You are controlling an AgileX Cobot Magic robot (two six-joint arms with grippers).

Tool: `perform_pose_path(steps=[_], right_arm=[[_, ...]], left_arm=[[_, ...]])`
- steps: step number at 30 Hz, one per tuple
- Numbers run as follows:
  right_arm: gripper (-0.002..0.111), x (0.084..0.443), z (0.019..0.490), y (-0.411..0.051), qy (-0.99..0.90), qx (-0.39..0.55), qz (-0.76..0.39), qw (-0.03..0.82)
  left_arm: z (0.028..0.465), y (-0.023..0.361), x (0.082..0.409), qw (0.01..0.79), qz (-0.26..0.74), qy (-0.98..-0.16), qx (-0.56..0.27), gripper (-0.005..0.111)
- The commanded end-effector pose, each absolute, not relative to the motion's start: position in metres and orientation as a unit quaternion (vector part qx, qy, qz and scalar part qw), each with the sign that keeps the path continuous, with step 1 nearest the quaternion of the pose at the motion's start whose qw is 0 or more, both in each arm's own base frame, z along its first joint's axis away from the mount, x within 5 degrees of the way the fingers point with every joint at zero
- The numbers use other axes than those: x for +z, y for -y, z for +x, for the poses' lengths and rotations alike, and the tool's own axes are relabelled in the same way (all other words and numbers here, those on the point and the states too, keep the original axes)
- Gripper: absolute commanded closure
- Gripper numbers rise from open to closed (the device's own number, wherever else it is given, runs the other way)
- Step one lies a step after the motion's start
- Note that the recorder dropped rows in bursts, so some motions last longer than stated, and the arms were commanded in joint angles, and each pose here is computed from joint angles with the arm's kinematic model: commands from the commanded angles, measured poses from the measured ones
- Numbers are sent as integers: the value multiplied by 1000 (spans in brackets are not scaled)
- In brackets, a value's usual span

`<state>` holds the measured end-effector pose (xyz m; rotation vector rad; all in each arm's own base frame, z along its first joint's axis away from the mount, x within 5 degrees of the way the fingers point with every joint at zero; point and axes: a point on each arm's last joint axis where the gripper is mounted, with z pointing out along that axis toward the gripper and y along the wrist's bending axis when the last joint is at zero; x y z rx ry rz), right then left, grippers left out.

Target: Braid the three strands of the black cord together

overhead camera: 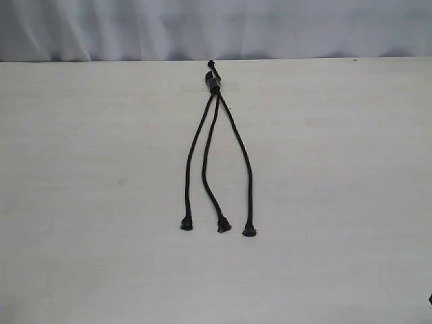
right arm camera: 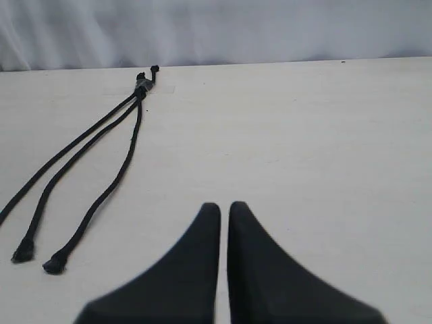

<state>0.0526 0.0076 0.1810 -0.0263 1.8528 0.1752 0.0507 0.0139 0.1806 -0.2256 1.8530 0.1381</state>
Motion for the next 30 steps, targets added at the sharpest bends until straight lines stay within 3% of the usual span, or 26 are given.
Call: perform_pose_path(steps=[1,21,26,30], right_arm=[[104,181,53,-7,-794,75,-9,603],[104,184,54,-7,-783,63,-18,618],[104,187,54,-6,-776,55,-24,628],[104,202,56,-6,-719,48,-36,692]], left_arm=[[51,-14,181,598,-97,-793,59,107],[51,-15,181,599,-91,-793,68,107],[54,-13,193,651,-76,-752,65,107],[55,-10,206,704,-61,-705,59,107]])
